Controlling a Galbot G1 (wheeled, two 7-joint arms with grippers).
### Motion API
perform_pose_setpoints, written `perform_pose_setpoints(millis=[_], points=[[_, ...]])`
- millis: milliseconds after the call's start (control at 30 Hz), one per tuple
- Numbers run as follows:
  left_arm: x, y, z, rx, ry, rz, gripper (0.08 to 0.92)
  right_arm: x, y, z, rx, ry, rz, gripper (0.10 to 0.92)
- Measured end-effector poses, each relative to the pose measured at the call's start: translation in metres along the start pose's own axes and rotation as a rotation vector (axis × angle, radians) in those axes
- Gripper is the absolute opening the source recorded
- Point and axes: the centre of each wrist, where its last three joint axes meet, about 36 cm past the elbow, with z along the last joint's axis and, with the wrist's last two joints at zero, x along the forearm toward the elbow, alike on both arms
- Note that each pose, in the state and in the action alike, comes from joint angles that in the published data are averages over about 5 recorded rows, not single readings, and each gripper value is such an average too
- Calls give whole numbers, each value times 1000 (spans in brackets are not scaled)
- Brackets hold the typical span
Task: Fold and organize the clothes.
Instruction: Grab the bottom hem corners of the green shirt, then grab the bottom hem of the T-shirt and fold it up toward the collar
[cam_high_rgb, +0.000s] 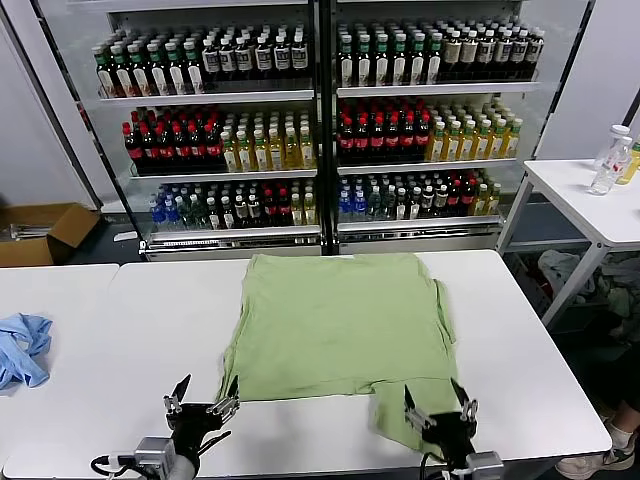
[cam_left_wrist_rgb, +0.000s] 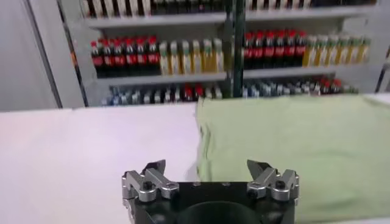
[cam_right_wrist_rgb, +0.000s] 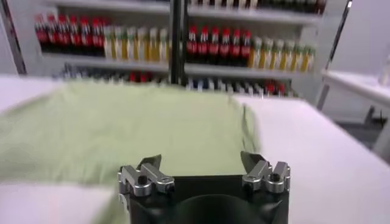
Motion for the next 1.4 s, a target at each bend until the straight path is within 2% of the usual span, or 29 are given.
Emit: perform_pose_setpoints(millis=[133,400,833,1000,1233,1400], points=[[-10,-1,5,-9,39,3,768,2,2,7,-4,37,3,716],[-26,0,16,-10,115,22,536,9,6,15,-29,88,-9,491],[-33,13,12,59,144,90,164,14,-2,0,-60,59,-37,128],[-26,19,2,90,128,123,86,16,-13,-21,-61,-2,-38,108],[-12,27,-28,132,36,163,84,8,-32,-50,-57,-83,-39,108],[-13,27,-43,163,-13,193,84,-15,-44,-69,-48,-128,-49,108]])
